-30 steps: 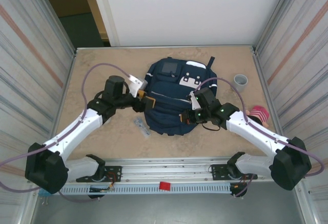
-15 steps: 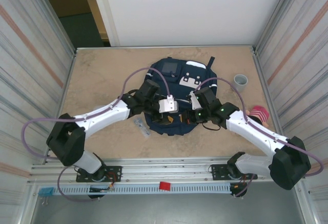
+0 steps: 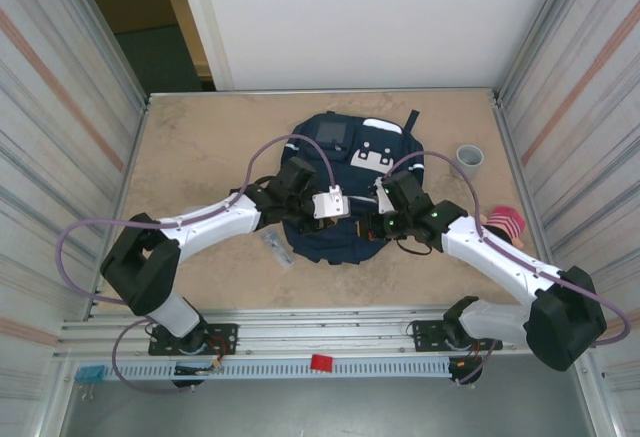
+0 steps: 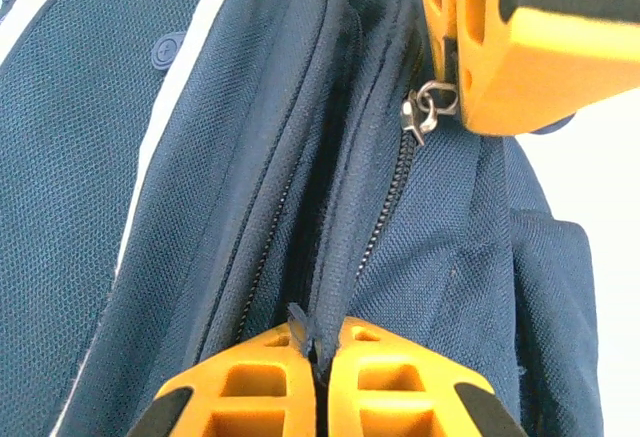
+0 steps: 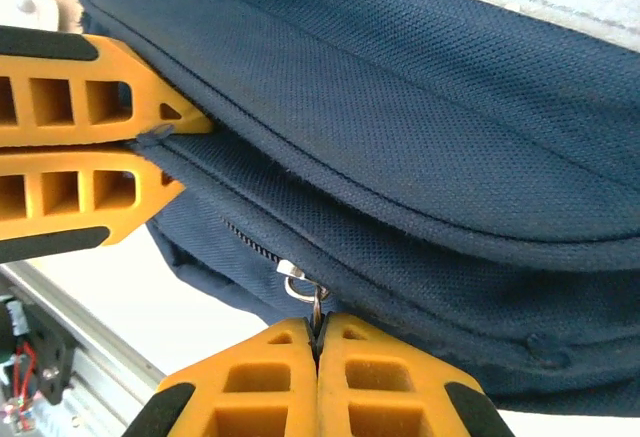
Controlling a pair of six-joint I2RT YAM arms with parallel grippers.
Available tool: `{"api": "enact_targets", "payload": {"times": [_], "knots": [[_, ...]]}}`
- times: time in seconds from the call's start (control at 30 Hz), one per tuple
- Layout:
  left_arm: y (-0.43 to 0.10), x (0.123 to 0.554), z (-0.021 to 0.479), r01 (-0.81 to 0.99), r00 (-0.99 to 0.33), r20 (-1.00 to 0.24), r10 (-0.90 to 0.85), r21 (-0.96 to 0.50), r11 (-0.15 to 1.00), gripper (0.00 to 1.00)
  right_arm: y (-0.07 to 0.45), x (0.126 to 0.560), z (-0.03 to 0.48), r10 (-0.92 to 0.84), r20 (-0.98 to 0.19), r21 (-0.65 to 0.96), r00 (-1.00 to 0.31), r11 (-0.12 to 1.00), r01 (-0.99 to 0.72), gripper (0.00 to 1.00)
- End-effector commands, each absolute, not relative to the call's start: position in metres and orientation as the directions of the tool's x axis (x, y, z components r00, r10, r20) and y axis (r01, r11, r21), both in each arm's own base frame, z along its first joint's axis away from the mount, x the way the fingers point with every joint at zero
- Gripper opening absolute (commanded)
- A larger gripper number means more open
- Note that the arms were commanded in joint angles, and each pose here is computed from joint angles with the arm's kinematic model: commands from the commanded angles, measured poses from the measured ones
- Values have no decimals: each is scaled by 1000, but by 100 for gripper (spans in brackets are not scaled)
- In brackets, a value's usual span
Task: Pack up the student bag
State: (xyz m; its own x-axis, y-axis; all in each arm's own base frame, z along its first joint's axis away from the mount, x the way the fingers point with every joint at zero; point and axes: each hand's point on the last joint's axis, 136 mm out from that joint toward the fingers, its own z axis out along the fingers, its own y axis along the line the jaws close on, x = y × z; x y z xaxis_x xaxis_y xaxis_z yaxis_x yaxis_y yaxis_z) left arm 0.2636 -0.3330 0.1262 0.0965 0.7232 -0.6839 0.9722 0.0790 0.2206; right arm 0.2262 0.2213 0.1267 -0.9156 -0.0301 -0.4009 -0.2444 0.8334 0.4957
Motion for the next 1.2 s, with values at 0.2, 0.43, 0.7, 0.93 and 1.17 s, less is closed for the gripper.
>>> {"api": "enact_targets", "payload": {"times": [0.2,0.43,0.7,0.93,1.17], "knots": [[-347,256,159,985,-2,-815,579,98,141,0,216,245,109,41,-469,440,-882,877,-193,24],[-336,265,161,975,-13,-806,592,122,188,0,190,247,109,81,-500,367,-862,922,-126,1],[-291,285,149,938,-72,-744,665,176,299,0,133,237,113,139,-481,337,-866,941,-36,0],[-274,275,151,936,-41,-713,700,218,277,4,153,237,133,115,-481,492,-869,856,-159,0],[-317,243,194,962,48,-774,632,206,180,62,181,236,151,81,-496,579,-865,773,-260,0]]}}
